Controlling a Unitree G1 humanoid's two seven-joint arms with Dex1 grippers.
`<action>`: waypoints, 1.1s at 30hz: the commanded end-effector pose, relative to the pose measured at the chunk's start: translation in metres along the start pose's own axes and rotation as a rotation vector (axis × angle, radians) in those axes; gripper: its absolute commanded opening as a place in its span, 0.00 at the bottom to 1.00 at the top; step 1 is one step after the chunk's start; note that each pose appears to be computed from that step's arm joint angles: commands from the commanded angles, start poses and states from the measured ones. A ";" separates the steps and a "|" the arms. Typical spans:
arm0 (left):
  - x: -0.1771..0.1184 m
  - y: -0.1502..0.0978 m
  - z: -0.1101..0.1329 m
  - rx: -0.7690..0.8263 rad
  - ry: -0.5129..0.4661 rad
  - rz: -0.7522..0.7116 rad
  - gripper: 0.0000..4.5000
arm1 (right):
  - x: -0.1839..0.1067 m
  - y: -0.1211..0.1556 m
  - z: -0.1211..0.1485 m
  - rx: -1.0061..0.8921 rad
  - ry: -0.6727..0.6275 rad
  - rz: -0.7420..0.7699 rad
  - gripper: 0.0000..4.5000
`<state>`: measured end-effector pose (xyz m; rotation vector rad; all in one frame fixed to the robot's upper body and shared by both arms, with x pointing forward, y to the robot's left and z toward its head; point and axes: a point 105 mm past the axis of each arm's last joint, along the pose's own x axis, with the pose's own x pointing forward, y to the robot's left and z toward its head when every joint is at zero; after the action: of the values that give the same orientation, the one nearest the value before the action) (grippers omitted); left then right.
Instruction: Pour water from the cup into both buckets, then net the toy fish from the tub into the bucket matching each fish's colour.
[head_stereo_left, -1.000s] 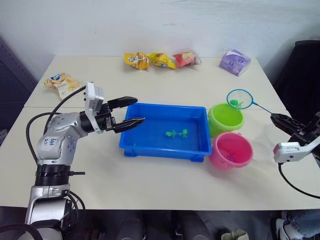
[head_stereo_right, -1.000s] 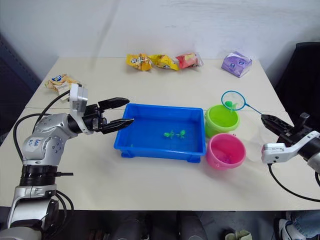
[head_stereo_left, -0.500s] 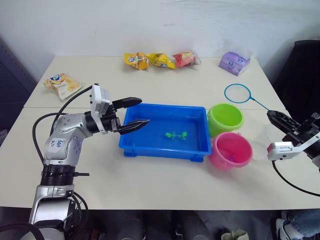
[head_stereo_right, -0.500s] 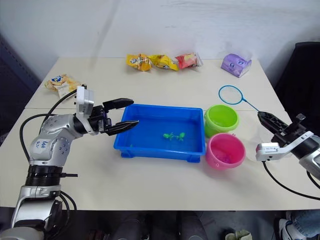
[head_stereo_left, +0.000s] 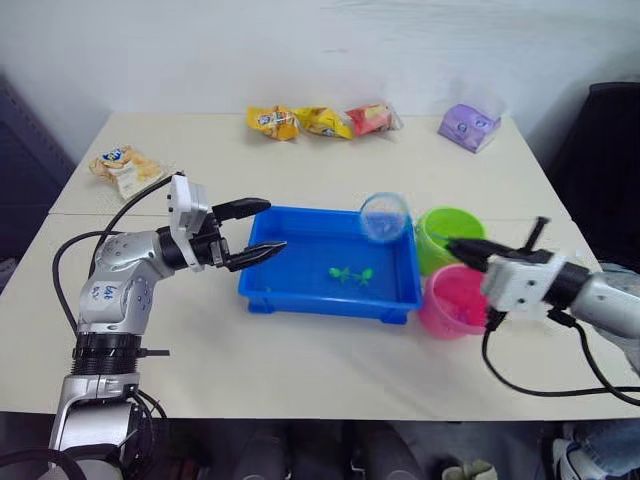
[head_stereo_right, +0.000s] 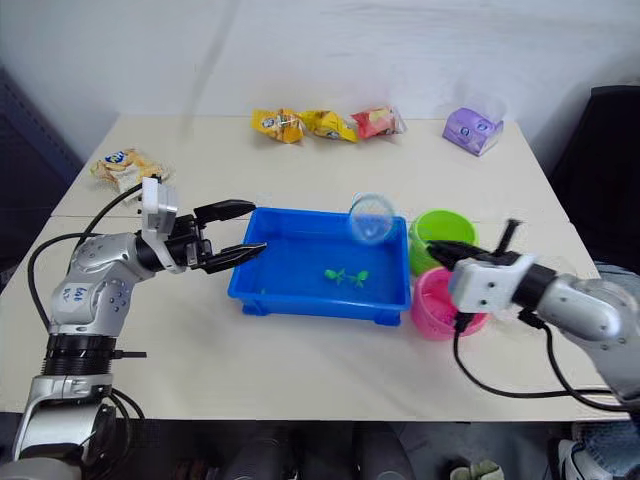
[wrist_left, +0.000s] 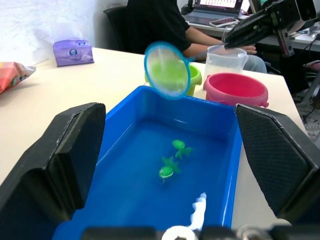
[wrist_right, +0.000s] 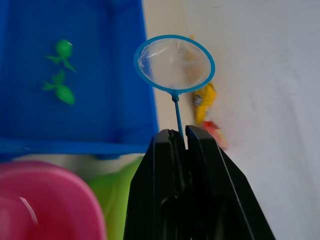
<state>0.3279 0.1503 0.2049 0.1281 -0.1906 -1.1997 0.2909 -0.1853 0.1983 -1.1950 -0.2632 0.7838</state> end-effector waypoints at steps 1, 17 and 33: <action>-0.004 0.002 0.009 0.035 -0.016 0.001 0.99 | 0.006 0.000 0.001 -0.017 0.041 0.076 0.00; -0.007 -0.015 -0.001 0.028 0.076 -0.103 0.99 | 0.026 0.010 -0.032 -0.188 0.231 0.347 0.00; -0.005 -0.022 -0.001 0.021 0.078 -0.093 0.99 | 0.024 0.021 -0.003 0.291 0.160 0.400 0.00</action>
<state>0.3105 0.1478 0.1928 0.1887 -0.1021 -1.2805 0.3030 -0.1730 0.1578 -1.0978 0.2773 1.0435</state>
